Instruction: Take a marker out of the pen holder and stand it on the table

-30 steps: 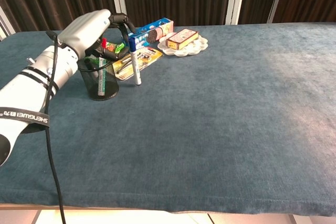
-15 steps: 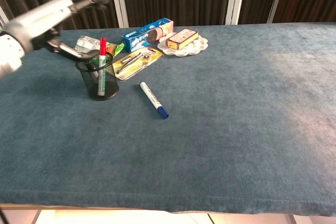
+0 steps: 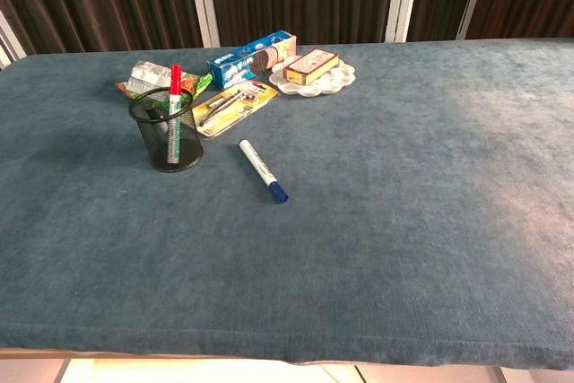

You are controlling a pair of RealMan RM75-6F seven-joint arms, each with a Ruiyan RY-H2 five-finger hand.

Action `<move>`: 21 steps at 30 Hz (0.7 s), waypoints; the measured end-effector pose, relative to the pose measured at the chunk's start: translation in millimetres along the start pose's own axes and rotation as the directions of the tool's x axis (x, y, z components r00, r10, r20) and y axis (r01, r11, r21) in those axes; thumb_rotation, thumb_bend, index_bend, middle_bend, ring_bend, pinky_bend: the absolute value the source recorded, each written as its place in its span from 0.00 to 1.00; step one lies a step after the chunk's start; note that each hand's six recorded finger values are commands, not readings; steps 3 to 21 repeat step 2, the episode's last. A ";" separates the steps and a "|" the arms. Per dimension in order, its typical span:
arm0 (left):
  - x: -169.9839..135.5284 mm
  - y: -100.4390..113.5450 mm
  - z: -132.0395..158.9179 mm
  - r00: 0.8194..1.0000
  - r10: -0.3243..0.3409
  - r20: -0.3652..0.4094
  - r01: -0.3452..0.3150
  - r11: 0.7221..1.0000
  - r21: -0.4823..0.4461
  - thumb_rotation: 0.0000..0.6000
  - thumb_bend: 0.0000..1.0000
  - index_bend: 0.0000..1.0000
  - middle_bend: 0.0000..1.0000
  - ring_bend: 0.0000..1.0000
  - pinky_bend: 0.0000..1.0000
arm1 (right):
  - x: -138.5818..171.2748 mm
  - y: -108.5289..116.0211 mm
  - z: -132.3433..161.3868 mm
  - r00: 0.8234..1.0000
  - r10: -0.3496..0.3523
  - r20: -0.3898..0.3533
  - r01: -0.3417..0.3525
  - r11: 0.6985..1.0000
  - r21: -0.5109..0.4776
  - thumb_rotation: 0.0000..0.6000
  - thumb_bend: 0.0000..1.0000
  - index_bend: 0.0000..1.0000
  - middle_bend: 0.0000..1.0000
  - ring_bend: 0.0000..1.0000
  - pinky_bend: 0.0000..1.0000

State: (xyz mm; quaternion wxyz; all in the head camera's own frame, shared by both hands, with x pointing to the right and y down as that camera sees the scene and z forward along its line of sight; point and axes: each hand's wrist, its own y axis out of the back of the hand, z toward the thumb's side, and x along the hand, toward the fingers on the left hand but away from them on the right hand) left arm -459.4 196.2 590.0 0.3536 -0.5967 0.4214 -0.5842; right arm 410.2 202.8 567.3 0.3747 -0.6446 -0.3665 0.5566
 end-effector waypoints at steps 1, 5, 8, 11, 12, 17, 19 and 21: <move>-13.3 0.1 -11.5 1.000 0.003 -0.028 -0.003 1.000 0.003 1.00 0.33 0.21 0.18 0.05 0.03 | -0.1 0.0 0.1 1.000 0.000 0.000 0.000 1.000 0.001 1.00 0.21 0.46 0.34 0.15 0.23; -23.1 0.4 -18.9 0.999 0.007 -0.046 -0.007 1.000 0.005 1.00 0.33 0.21 0.18 0.05 0.03 | -0.1 -0.1 0.3 1.000 0.000 -0.001 0.000 1.000 0.001 1.00 0.21 0.46 0.34 0.15 0.23; -23.1 0.4 -18.9 0.999 0.007 -0.046 -0.007 1.000 0.005 1.00 0.33 0.21 0.18 0.05 0.03 | -0.1 -0.1 0.3 1.000 0.000 -0.001 0.000 1.000 0.001 1.00 0.21 0.46 0.34 0.15 0.23; -23.1 0.4 -18.9 0.999 0.007 -0.046 -0.007 1.000 0.005 1.00 0.33 0.21 0.18 0.05 0.03 | -0.1 -0.1 0.3 1.000 0.000 -0.001 0.000 1.000 0.001 1.00 0.21 0.46 0.34 0.15 0.23; -23.1 0.4 -18.9 0.999 0.007 -0.046 -0.007 1.000 0.005 1.00 0.33 0.21 0.18 0.05 0.03 | -0.1 -0.1 0.3 1.000 0.000 -0.001 0.000 1.000 0.001 1.00 0.21 0.46 0.34 0.15 0.23; -23.1 0.4 -18.9 0.999 0.007 -0.046 -0.007 1.000 0.005 1.00 0.33 0.21 0.18 0.05 0.03 | -0.1 -0.1 0.3 1.000 0.000 -0.001 0.000 1.000 0.001 1.00 0.21 0.46 0.34 0.15 0.23; -23.1 0.4 -18.9 0.999 0.007 -0.046 -0.007 1.000 0.005 1.00 0.33 0.21 0.18 0.05 0.03 | -0.1 -0.1 0.3 1.000 0.000 -0.001 0.000 1.000 0.001 1.00 0.21 0.46 0.34 0.15 0.23; -23.1 0.4 -18.9 0.999 0.007 -0.046 -0.007 1.000 0.005 1.00 0.33 0.21 0.18 0.05 0.03 | -0.1 -0.1 0.3 1.000 0.000 -0.001 0.000 1.000 0.001 1.00 0.21 0.46 0.34 0.15 0.23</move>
